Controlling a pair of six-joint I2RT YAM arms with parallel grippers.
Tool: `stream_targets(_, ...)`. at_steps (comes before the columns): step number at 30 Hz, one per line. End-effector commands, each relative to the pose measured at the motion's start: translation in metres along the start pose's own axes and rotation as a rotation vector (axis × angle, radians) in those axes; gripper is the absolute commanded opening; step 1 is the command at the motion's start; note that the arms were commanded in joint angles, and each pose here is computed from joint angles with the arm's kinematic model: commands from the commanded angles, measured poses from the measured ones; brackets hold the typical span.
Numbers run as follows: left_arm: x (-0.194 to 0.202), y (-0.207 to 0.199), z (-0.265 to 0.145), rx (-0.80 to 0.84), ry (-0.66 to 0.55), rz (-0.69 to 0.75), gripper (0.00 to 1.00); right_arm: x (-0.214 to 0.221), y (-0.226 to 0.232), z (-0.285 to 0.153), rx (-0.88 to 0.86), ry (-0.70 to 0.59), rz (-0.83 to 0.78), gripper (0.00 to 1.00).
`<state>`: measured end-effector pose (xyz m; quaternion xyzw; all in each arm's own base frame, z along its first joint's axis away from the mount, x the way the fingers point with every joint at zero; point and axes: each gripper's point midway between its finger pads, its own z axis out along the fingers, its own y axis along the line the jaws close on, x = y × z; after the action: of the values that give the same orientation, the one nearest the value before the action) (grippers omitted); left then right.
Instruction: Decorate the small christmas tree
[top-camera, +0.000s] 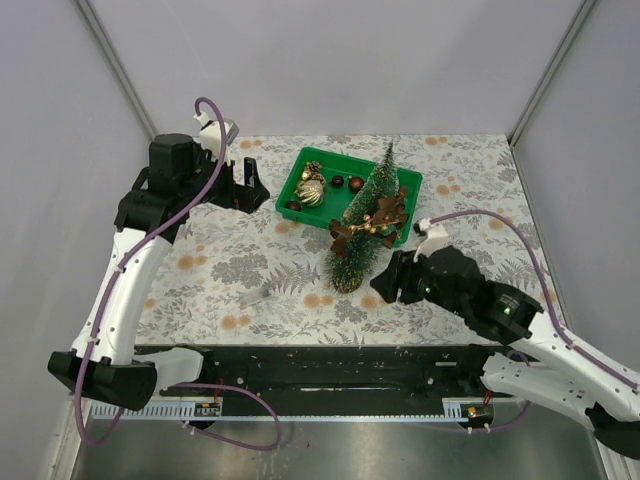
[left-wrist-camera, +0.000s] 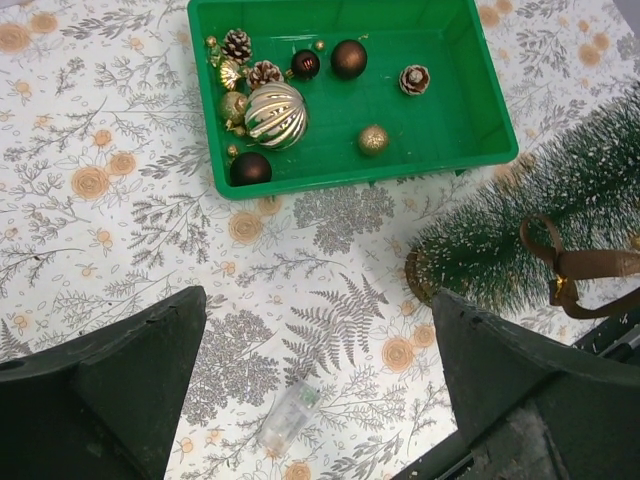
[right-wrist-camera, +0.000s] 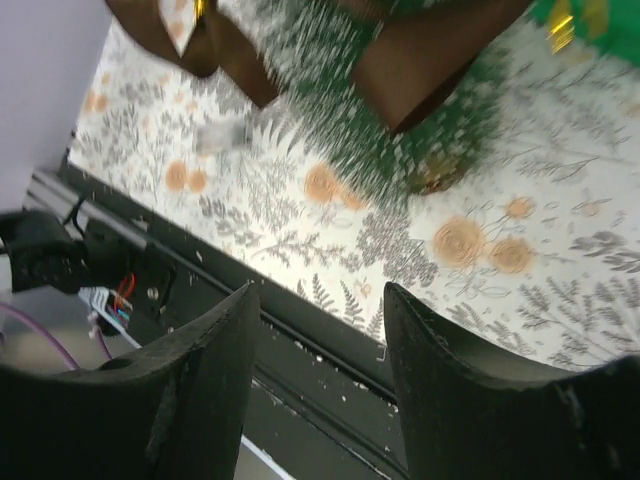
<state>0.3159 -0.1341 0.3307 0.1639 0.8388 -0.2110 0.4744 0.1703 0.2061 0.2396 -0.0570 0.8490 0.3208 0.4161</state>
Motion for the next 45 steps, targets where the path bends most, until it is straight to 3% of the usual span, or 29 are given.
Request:
stream_targets(1, -0.011, -0.013, -0.012, 0.058, -0.069, 0.047, 0.99, 0.018, 0.023, 0.012, -0.058, -0.025, 0.018, 0.60)
stream_targets(3, -0.011, -0.016, -0.013, 0.076, -0.079, 0.051, 0.99, 0.030, 0.026, 0.022, -0.026, -0.043, -0.002, 0.59)
stream_targets(10, -0.006, -0.022, -0.009, 0.117, -0.070, 0.019, 0.99, 0.030, 0.016, 0.063, 0.192, -0.289, -0.045, 0.57)
stream_targets(17, 0.006, -0.019, -0.013, 0.104, -0.076, 0.037, 0.99, 0.023, 0.008, 0.079, 0.355, -0.404, -0.065, 0.59)
stream_targets(25, 0.012, -0.021, -0.009, 0.123, -0.080, 0.014, 0.99, 0.023, 0.003, 0.091, 0.408, -0.476, -0.065, 0.56)
stream_targets(28, 0.010, -0.023, -0.009, 0.132, -0.086, 0.008, 0.99, 0.028, 0.006, 0.101, 0.418, -0.468, -0.084, 0.48)
stream_targets(32, 0.010, -0.023, -0.011, 0.126, -0.090, 0.010, 0.99, 0.037, 0.007, 0.108, 0.422, -0.448, -0.100, 0.27)
stream_targets(39, 0.014, -0.022, -0.011, 0.120, -0.103, 0.010, 0.99, 0.039, 0.014, 0.108, 0.386, -0.445, -0.111, 0.02)
stream_targets(45, 0.013, -0.022, -0.010, 0.121, -0.105, 0.002, 0.99, 0.053, 0.045, 0.124, 0.246, -0.391, -0.168, 0.00)
